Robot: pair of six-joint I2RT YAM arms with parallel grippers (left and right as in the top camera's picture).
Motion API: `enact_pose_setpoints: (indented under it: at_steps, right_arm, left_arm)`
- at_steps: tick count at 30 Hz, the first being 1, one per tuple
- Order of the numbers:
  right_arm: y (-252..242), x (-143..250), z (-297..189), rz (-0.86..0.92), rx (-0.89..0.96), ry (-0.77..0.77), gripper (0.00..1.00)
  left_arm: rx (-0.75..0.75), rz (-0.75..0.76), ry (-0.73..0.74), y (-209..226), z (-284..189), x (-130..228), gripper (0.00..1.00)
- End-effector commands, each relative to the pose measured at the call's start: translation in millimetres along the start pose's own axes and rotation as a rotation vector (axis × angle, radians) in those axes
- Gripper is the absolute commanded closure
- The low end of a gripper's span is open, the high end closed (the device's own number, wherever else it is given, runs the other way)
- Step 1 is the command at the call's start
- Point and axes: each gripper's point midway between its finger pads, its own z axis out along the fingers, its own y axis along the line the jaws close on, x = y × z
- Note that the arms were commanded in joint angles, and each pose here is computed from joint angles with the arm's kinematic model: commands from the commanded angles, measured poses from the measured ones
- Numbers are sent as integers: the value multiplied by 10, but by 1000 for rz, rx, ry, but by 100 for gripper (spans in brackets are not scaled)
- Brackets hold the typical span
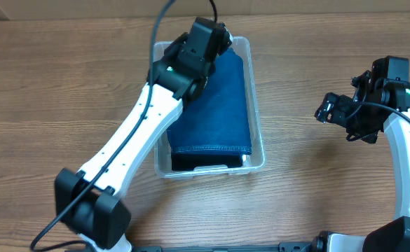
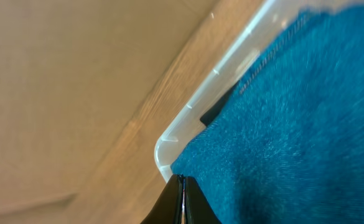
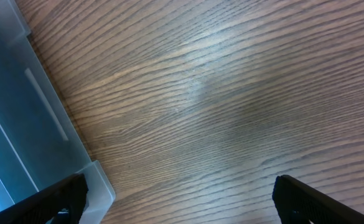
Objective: Pack container
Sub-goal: 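Press the denim towel flat inside the bin with the left gripper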
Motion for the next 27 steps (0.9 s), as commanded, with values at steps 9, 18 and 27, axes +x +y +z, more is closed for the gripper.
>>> enact_pose_setpoints:
  at_steps: [9,18,27]
  right_arm:
    - [24,-20,1,-7,-10,-6,0]
    - [24,-18,2,-7,-9,-6,0]
    - [21,-11,2,-6,-8,-3,0]
  left_arm:
    - [-18,161,415,-901,985,813,96]
    - [-157,202,669,-1147,1188,1474,96]
    - [170,-559,18,-169,-623,66,66]
